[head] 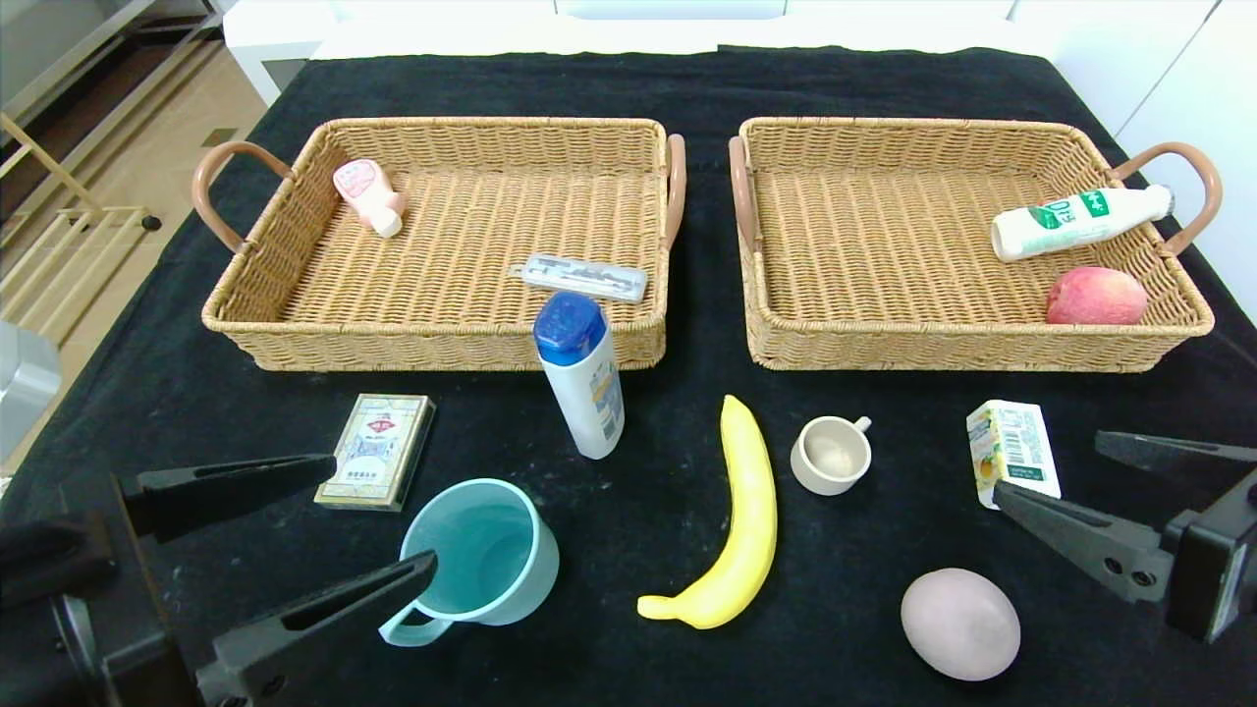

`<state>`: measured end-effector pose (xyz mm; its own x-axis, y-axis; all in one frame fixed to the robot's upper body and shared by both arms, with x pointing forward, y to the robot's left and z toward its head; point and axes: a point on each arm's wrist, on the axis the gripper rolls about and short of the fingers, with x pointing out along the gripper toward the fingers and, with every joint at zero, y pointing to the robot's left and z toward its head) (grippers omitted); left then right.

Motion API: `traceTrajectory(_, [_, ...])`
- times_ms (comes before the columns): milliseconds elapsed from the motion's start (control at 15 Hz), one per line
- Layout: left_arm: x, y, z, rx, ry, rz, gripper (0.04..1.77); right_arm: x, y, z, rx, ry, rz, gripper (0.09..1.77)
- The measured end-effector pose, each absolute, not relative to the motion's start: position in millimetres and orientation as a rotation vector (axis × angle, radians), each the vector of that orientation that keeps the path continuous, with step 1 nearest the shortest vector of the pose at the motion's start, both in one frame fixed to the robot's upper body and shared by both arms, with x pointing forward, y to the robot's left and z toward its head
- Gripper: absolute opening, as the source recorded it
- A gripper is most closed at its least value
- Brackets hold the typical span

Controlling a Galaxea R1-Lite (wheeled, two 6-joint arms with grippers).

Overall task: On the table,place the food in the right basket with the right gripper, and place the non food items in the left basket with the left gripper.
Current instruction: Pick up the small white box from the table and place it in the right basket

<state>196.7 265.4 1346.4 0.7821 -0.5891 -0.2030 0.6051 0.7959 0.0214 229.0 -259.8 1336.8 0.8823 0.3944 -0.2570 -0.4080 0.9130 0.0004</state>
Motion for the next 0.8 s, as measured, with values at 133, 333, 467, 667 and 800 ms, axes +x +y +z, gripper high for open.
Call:
traceTrajectory(133, [197,268,1349,0.090,0.179,-0.632,1.72,234,-258,1341,-0.058,0.255,0.377,1.71])
traceTrajectory(333, [196,268,1352,0.103,0.170,-0.631,1.72,247,-253,1345,-0.079,0.283,0.295,1.71])
traceTrajectory(467, [196,269,1353,0.106,0.166,-0.630,1.72,258,-249,1349,-0.100,0.340,0.224,1.71])
traceTrajectory(667, [196,269,1351,0.109,0.168,-0.630,1.72,279,-245,1358,-0.066,0.412,0.121,1.71])
traceTrajectory(800, [195,270,1351,0.110,0.167,-0.630,1.72,294,-248,1362,-0.003,0.486,0.041,1.71])
